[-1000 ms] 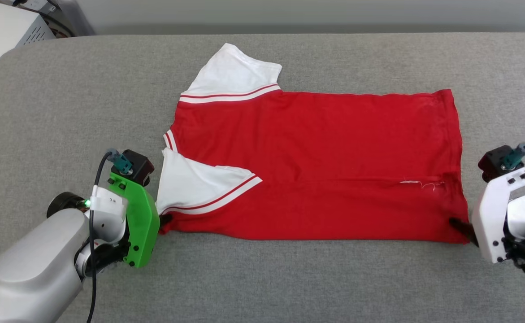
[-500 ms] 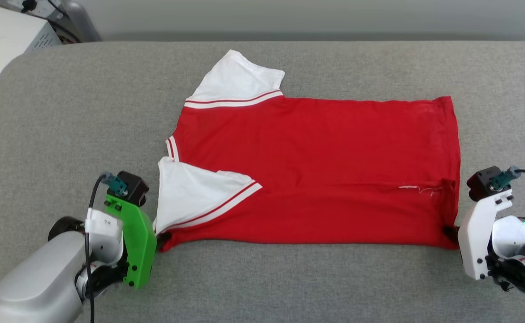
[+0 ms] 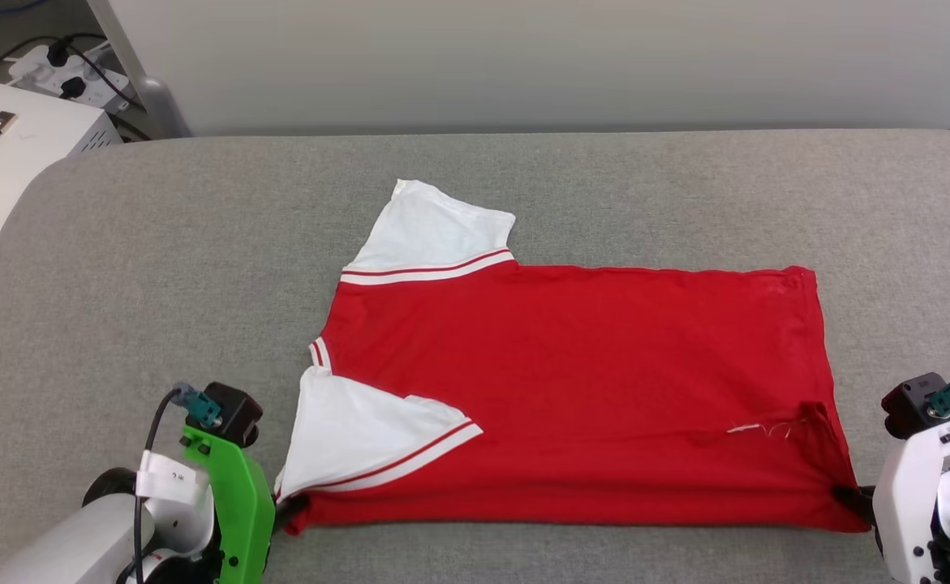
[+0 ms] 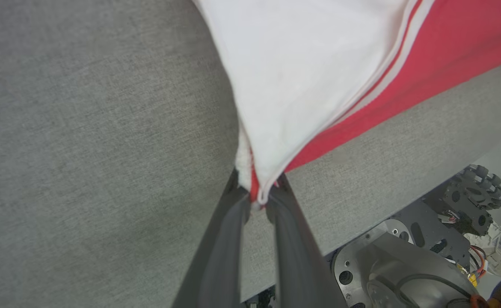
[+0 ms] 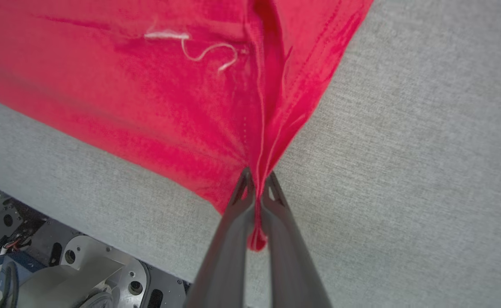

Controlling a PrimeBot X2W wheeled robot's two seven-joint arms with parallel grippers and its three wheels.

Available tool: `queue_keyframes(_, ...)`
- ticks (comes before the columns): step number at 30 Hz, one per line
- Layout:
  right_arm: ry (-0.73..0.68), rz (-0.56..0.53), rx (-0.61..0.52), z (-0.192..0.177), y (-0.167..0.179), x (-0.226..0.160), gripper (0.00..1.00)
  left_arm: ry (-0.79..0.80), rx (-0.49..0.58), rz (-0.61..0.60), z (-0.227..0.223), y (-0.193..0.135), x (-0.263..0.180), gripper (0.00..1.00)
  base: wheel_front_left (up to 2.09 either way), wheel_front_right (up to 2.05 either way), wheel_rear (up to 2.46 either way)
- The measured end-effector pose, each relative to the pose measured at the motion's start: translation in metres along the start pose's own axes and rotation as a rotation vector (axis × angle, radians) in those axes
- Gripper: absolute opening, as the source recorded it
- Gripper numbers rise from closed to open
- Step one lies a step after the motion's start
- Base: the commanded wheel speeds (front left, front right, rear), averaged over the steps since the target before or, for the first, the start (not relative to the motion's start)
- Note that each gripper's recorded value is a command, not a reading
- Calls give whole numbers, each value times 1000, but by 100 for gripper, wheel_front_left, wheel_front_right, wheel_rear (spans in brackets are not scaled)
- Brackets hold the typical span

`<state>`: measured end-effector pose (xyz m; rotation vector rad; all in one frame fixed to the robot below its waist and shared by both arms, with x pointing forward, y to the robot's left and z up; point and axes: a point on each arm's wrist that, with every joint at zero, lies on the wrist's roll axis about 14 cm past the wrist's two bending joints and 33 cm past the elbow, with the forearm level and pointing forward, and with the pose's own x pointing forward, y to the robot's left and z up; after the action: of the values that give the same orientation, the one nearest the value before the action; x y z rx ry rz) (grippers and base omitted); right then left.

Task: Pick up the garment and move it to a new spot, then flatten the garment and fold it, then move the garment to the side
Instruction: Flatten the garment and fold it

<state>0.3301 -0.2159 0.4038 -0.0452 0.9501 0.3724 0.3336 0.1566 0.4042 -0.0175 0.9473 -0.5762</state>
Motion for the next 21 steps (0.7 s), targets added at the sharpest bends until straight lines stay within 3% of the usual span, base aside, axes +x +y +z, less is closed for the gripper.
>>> queue_keyframes(9, 104, -6, 61, -30, 2, 21, 0, 84, -58, 12, -29, 6, 19, 0, 0, 0, 0)
queue_keyframes(10, 87, -5, 71, -27, 3, 22, 16, 78, -63, 18, -30, 7, 20, 39, 0, 0, 0)
queue_keyframes(11, 67, -8, 78, -25, 2, 23, 100, 69, -64, 23, -29, 8, 20, 100, 0, 0, 0)
queue_keyframes(17, -81, -62, 51, -1, -7, 16, 100, -9, -35, 77, -14, 23, 6, 100, 0, 0, 0)
queue_keyframes(21, -277, -102, 30, 36, -11, 1, 100, -118, -7, 126, 19, 37, -13, 100, 0, 0, 0)
